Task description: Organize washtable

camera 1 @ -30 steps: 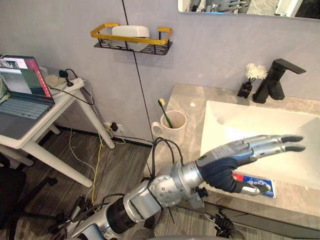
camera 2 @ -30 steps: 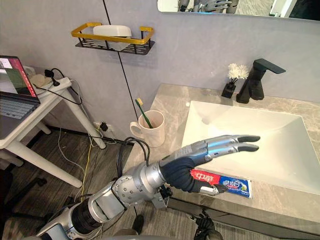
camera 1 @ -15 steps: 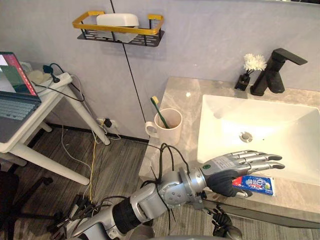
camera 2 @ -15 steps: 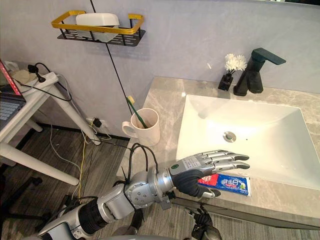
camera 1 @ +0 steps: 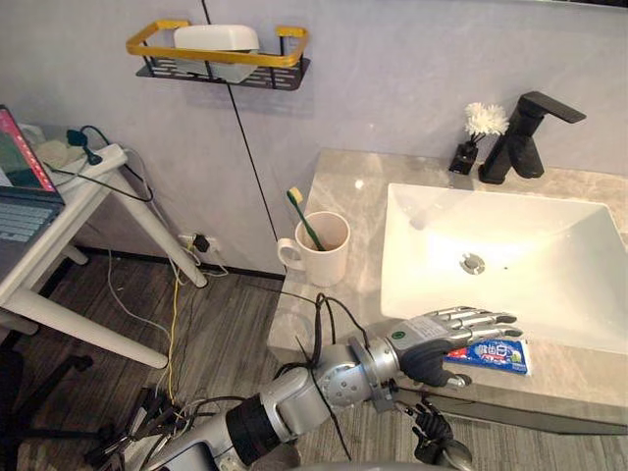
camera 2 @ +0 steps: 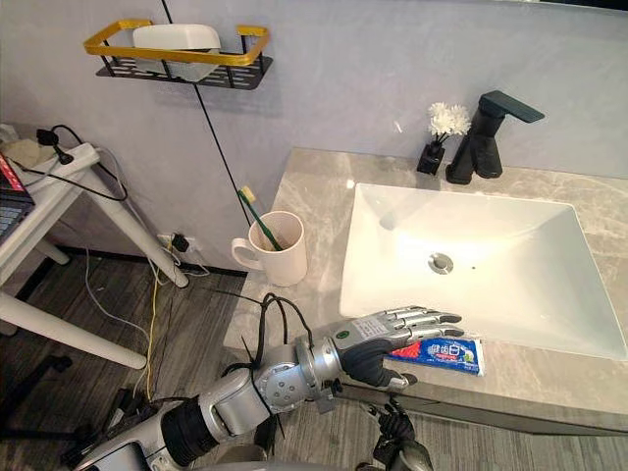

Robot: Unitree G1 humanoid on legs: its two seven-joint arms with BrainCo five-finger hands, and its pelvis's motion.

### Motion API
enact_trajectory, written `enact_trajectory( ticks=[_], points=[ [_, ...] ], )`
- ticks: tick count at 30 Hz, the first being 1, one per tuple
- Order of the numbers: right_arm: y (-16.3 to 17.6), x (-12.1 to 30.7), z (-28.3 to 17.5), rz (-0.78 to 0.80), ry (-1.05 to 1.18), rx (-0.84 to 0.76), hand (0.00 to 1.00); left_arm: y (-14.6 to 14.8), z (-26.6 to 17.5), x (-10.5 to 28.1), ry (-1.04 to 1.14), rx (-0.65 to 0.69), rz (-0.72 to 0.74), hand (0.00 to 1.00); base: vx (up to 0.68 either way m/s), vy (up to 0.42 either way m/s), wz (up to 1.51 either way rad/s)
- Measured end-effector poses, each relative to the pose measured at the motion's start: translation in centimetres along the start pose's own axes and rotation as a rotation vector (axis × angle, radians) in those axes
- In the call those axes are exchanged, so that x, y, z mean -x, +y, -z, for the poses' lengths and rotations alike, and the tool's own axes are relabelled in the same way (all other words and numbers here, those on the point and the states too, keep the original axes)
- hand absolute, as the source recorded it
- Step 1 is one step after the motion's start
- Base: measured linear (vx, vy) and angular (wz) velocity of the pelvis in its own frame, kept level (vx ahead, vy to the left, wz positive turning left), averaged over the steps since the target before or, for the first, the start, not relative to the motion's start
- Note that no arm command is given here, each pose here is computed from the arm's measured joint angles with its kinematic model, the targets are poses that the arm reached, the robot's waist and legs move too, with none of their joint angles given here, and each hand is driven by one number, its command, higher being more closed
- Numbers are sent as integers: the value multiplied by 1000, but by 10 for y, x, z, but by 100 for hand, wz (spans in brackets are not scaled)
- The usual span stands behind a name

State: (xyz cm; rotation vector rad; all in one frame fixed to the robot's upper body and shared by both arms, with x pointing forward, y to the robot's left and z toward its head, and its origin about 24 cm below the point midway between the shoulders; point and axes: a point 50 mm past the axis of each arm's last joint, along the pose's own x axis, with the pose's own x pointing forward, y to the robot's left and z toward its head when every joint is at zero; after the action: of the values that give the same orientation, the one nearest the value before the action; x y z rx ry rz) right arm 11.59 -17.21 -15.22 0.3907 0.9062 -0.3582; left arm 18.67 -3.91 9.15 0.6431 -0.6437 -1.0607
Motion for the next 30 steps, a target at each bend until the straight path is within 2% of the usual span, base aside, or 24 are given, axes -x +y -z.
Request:
enact_trajectory(
  ticks=[8, 30],
  points=[
    [0, 0, 0, 0, -2, -2, 0, 0, 7, 0, 41, -52, -10, 0, 0, 0, 0],
    [-2, 2, -4, -20, -31, -39, 0, -3, 33, 26, 227, -39, -96, 0, 1, 0, -1]
  ],
)
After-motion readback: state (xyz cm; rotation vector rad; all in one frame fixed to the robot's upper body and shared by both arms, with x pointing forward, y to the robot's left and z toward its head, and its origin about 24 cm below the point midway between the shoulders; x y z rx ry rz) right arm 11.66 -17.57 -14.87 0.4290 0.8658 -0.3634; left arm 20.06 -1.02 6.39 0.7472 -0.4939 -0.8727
